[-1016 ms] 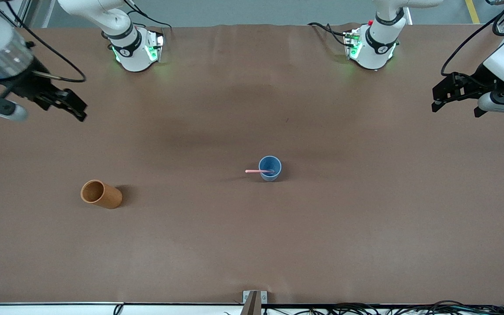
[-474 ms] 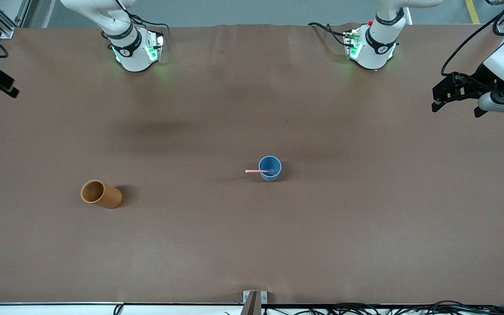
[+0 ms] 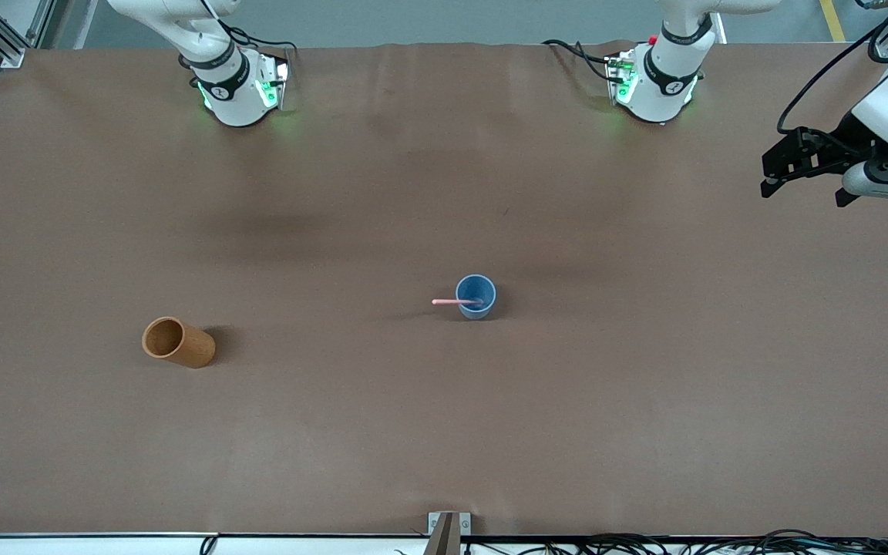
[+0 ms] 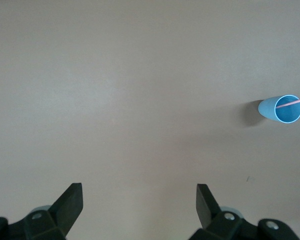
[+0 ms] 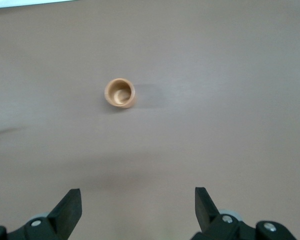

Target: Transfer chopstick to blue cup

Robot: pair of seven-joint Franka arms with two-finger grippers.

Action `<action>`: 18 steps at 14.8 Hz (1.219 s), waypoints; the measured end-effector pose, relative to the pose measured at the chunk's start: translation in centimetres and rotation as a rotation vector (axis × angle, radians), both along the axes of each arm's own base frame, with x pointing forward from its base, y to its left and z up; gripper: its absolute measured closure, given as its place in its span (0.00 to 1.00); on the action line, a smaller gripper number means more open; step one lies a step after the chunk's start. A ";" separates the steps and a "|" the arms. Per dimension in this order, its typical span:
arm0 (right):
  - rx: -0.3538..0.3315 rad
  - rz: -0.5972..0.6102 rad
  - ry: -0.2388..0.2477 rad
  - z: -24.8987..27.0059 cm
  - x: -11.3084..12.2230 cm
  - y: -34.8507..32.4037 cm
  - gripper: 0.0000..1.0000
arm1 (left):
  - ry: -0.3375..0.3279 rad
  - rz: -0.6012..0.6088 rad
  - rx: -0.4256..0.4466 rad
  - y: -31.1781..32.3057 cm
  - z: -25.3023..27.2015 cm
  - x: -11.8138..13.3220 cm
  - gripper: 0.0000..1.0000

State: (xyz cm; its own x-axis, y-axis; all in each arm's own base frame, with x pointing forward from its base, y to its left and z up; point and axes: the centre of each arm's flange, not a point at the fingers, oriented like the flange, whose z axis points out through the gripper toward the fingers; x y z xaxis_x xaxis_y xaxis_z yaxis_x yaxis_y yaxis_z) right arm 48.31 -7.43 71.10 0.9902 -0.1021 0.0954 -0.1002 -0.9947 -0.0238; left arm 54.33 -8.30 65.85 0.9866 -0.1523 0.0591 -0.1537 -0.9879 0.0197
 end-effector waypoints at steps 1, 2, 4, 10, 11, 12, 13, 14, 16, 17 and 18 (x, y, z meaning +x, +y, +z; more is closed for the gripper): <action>0.018 0.002 0.006 0.0 0.0 0.2 0.00 | 0.000 0.000 0.000 0.0 0.0 0.0 0.00; 0.025 0.004 0.020 -0.2 0.1 0.3 0.00 | 0.000 0.000 0.000 0.0 0.0 0.0 0.00; 0.029 0.004 0.062 -1.4 0.5 0.3 0.00 | -0.001 0.000 0.000 0.0 0.1 0.0 0.00; 0.014 -0.006 0.088 -3.9 5.2 -0.1 0.00 | -0.003 0.000 -0.001 0.0 0.2 0.0 0.00; 0.012 -0.005 0.080 -3.5 5.4 -0.1 0.00 | -0.003 0.000 -0.001 0.0 0.2 0.0 0.00; 0.011 -0.003 0.075 -3.2 5.4 0.0 0.00 | -0.004 0.000 -0.001 0.0 0.2 0.0 0.00; 0.011 -0.001 0.073 -3.0 5.4 0.2 0.00 | -0.004 0.000 -0.001 0.0 0.2 0.0 0.00; 0.011 0.002 0.073 -2.9 5.3 0.3 0.00 | -0.004 0.000 -0.001 0.0 0.2 0.0 0.00; 0.013 0.008 0.079 -2.9 5.3 0.6 0.00 | -0.004 0.000 -0.001 0.0 0.2 0.0 0.00; 0.013 0.012 0.080 -2.9 5.3 0.8 0.00 | -0.004 0.000 -0.001 0.0 0.2 0.0 0.00; 0.014 0.016 0.080 -3.0 5.4 0.9 0.00 | -0.004 0.000 -0.001 0.0 0.2 0.0 0.00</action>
State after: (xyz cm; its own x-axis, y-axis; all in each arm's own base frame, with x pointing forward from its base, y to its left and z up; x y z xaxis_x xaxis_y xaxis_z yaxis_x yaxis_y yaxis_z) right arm 53.68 -6.57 68.13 0.9961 -0.0870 0.0143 -0.0865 -0.9958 -0.0304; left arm 54.33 -8.30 66.02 0.9864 -0.1522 0.0627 -0.1537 -0.9879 0.0197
